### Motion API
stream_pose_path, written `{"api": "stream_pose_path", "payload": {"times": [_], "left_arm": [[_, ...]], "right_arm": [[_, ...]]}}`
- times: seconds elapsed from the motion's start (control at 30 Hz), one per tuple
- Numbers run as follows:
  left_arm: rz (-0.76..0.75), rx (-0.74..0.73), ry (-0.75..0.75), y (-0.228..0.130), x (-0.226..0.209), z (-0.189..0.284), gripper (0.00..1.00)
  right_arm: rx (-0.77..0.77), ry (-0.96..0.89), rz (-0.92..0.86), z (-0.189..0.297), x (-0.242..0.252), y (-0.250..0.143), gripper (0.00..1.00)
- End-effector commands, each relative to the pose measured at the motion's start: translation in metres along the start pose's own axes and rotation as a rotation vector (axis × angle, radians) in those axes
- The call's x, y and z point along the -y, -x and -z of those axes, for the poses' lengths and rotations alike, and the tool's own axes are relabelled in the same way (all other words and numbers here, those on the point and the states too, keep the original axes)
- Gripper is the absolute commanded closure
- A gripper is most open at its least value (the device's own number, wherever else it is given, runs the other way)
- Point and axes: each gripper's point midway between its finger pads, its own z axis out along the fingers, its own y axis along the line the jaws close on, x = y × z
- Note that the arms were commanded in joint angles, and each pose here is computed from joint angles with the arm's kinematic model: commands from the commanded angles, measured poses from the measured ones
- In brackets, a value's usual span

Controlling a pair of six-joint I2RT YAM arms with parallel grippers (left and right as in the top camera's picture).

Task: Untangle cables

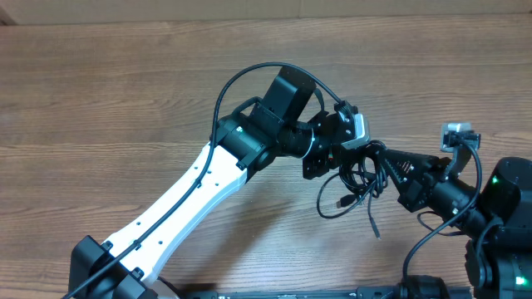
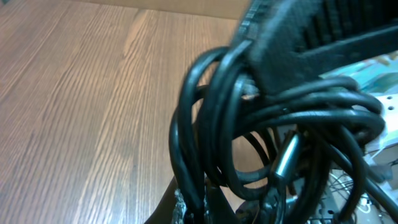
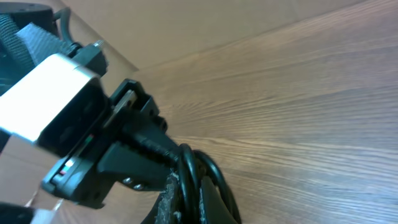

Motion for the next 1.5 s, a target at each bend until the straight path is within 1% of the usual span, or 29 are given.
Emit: {"api": "stream_pose_path", "payload": {"times": [0.0, 0.3, 0.47, 0.6, 0.77, 0.9, 0.97, 1.0, 1.1, 1.17, 1.23, 1.3, 1.4, 1.47], "left_arm": [[-0.179, 0.183, -0.396, 0.045, 0.099, 0.008, 0.96], [-0.147, 0.163, -0.406, 0.039, 0.101, 0.009, 0.96], [-0.117, 0.144, -0.415, 0.035, 0.103, 0.009, 0.96], [-0.113, 0.127, -0.421, 0.029, 0.105, 0.009, 0.96], [-0.123, 0.124, -0.417, 0.028, 0.104, 0.009, 0.96], [-0.107, 0.083, -0.373, 0.02, 0.098, 0.005, 0.96], [-0.099, 0.051, -0.335, 0.015, 0.092, 0.003, 0.96], [-0.098, 0.041, -0.322, 0.013, 0.09, 0.002, 0.96], [-0.101, 0.038, -0.31, 0.013, 0.088, 0.002, 0.96], [-0.104, 0.02, -0.277, 0.01, 0.082, 0.0, 0.96], [-0.097, -0.021, -0.21, 0.004, 0.07, -0.003, 0.96], [-0.064, -0.085, -0.098, -0.006, 0.051, -0.005, 0.96], [-0.019, -0.144, 0.032, -0.015, 0.029, -0.005, 0.96], [0.013, -0.185, 0.131, -0.022, 0.012, -0.002, 0.96]], "right_arm": [[0.025, -0.189, -0.011, -0.01, 0.042, 0.01, 0.96], [0.103, -0.182, 0.048, -0.009, 0.038, 0.031, 0.96], [0.155, -0.258, 0.065, -0.005, 0.05, 0.042, 0.96], [0.161, -0.268, 0.17, -0.005, 0.049, 0.047, 0.96], [0.175, -0.265, 0.202, -0.004, 0.047, 0.051, 0.96], [0.17, -0.268, 0.242, -0.004, 0.047, 0.051, 0.95], [0.169, -0.268, 0.242, -0.004, 0.047, 0.051, 0.89], [0.17, -0.269, 0.242, -0.004, 0.047, 0.051, 0.87], [0.169, -0.269, 0.241, -0.004, 0.047, 0.051, 0.79], [0.162, -0.27, 0.236, -0.004, 0.048, 0.049, 0.67], [0.148, -0.273, 0.228, -0.005, 0.049, 0.045, 0.55], [0.122, -0.279, 0.212, -0.005, 0.052, 0.039, 0.41], [0.097, -0.281, 0.182, -0.005, 0.054, 0.032, 0.34], [0.079, -0.259, 0.175, -0.007, 0.051, 0.027, 0.32]]}}
